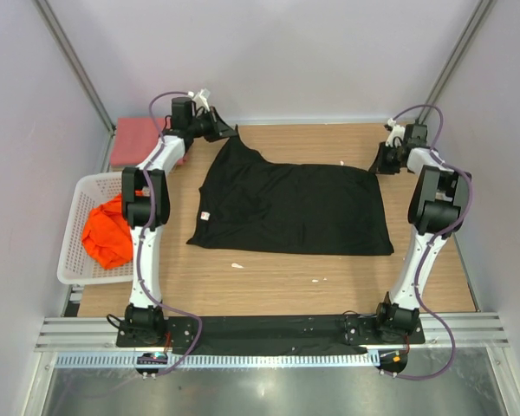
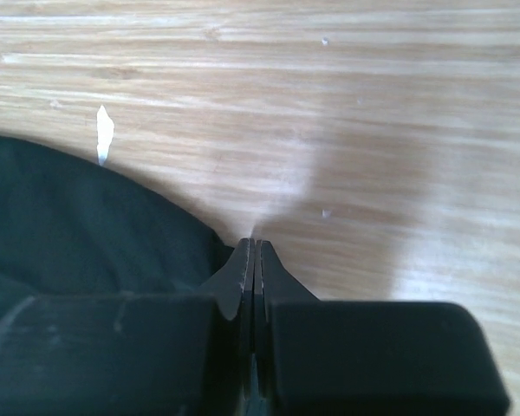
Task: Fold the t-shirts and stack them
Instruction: Fold the tshirt
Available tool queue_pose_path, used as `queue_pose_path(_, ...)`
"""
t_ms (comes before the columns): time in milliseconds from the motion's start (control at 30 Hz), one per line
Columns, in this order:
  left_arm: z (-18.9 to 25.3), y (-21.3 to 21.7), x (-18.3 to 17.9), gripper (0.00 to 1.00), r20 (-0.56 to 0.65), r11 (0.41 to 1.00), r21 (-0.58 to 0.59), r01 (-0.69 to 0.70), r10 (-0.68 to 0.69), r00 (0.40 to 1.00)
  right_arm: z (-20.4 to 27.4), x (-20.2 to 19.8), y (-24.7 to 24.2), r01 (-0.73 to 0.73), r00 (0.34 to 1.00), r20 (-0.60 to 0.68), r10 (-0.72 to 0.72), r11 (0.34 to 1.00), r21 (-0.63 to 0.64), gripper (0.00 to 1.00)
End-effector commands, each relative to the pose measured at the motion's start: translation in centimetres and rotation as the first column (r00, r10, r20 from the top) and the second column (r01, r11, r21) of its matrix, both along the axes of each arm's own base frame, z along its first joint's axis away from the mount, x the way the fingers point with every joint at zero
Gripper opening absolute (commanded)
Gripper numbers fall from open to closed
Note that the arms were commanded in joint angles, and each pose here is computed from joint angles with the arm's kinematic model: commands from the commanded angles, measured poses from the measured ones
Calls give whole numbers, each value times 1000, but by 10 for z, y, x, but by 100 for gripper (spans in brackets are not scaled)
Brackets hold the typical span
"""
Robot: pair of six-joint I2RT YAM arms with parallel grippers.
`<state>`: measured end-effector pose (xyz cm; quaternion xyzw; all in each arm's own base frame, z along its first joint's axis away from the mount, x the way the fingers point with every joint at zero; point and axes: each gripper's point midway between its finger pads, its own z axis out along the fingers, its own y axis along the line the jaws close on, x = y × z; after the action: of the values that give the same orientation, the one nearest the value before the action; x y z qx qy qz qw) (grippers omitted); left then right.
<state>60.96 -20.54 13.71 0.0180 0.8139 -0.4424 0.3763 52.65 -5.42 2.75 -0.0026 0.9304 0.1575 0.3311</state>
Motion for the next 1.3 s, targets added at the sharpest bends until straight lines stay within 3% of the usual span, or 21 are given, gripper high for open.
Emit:
queue_pose_path(0, 47, 4, -7, 0, 118, 1000, 30, 10, -13, 993, 63, 19, -10, 43, 977, 212, -24, 995, -84, 1)
queue_pose_path(233, 57, 7, -21, 0, 127, 999, 43, 17, -22, 992, 82, 12, -2, 55, 953, 301, -24, 994, -93, 1)
queue_pose_path(800, 63, 17, -40, 0, 139, 996, 88, -6, -6, 990, 86, 2, -2, 84, 951, 306, -46, 990, -114, 1)
queue_pose_path(1267, 59, 32, -56, 0, 119, 994, 109, -33, 20, 993, 98, -12, -16, 265, 876, 434, -209, 961, -73, 1)
